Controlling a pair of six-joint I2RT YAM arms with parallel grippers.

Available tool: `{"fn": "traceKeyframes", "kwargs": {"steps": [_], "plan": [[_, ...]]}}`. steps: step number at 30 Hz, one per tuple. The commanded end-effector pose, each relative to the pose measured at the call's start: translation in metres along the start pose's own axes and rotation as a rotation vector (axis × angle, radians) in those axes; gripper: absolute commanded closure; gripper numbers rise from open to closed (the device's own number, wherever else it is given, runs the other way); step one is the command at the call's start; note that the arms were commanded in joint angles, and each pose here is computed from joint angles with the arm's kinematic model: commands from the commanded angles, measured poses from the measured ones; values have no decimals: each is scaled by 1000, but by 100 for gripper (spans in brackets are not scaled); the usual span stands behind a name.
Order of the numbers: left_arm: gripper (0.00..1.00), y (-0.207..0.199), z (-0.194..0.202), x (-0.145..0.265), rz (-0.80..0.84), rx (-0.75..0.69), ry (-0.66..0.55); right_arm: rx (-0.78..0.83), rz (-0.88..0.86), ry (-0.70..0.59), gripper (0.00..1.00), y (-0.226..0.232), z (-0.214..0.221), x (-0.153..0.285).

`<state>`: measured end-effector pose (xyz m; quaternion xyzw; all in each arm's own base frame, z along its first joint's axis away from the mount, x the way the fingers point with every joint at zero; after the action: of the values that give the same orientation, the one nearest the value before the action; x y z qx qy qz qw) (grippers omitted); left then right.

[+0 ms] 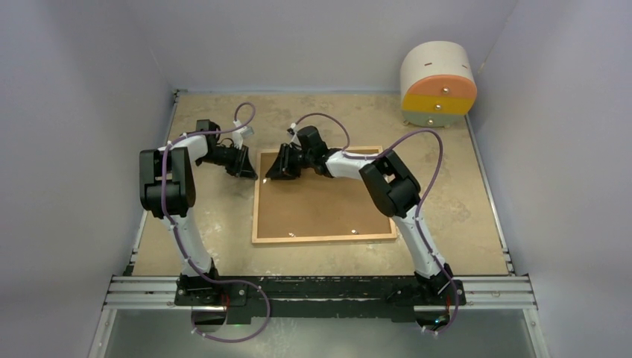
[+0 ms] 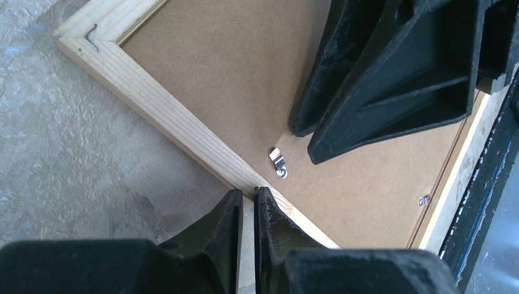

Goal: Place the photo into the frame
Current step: Install the photo frame at the center of the board.

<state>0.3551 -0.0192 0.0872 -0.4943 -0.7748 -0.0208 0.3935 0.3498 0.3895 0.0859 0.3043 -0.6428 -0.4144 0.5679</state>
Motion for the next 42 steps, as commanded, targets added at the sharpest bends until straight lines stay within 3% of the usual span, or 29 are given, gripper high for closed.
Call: {"fn": "traceKeyframes", "kwargs": {"steps": [1, 21, 42], "plan": [[100, 3, 13, -7, -31, -57, 74, 22, 6, 10, 68, 8, 5, -6], [100, 1, 12, -6, -25, -60, 69, -3, 6, 11, 73, 6, 8, -21], [100, 1, 13, -6, -23, -67, 69, -5, -28, 101, 80, 2, 13, -29]]}}
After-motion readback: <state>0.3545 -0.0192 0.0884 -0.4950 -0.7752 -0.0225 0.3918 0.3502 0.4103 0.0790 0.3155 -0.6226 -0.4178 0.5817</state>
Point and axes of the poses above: each gripper's point midway between its finger pads, its own x axis back along the fingers, its own y axis along the line the jaws close on, z = x × y, the point moved 9 cm from there along x, back along the fingers, and after that the axes turned 15 degrees about -x, right-handed, at the moved point
